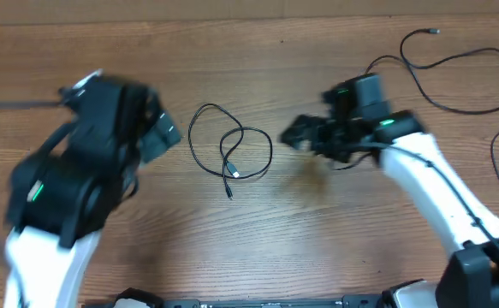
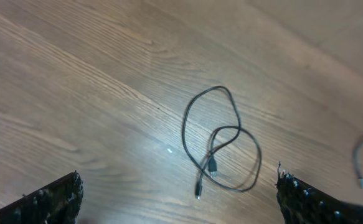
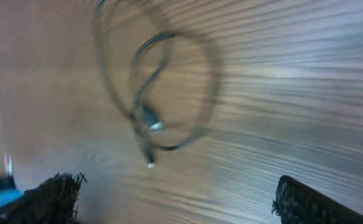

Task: Untangle cables

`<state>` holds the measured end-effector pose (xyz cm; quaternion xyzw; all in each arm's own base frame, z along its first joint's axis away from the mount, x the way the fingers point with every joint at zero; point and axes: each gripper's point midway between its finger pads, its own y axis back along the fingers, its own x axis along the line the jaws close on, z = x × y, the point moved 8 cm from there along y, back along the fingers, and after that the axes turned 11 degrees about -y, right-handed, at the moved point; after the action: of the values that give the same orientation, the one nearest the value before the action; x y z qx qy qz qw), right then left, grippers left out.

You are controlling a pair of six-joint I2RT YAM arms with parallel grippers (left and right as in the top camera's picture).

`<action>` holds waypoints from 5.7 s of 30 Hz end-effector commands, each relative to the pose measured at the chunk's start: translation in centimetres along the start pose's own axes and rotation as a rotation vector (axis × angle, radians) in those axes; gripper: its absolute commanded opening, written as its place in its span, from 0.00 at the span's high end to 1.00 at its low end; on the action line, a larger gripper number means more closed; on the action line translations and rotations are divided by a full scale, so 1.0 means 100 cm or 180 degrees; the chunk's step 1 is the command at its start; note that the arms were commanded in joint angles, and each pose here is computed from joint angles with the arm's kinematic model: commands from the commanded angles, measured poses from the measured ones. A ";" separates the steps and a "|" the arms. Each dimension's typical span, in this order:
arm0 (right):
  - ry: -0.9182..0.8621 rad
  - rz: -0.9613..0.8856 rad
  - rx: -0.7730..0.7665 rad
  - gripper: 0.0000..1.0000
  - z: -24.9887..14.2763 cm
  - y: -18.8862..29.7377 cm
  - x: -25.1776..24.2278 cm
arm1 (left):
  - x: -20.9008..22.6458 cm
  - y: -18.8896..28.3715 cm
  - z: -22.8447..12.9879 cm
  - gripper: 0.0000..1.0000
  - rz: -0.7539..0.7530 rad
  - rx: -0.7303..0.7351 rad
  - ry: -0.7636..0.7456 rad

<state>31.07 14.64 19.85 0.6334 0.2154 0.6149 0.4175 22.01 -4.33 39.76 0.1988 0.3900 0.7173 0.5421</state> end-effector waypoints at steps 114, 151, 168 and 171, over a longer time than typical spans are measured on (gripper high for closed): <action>-0.1235 -0.0983 -0.2872 0.00 -0.119 0.293 -0.030 | 0.090 0.104 -0.074 0.01 -0.0246 -0.0308 0.0263; 0.0605 0.0145 -0.3391 0.00 -0.134 0.205 -0.063 | 0.090 0.104 -0.074 0.01 -0.0246 -0.0309 0.0263; 0.0838 0.0595 -0.4008 0.00 -0.114 0.133 -0.102 | 0.090 0.104 -0.074 0.00 -0.0245 -0.0307 0.0264; 0.0828 0.0576 -0.3982 0.00 -0.112 0.125 -0.107 | 0.090 0.104 -0.074 0.00 -0.0245 -0.0307 0.0263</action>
<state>15.66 2.12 22.53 0.2134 -0.1897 0.7241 0.6278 7.32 0.42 42.00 0.1294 0.3819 0.7209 0.5637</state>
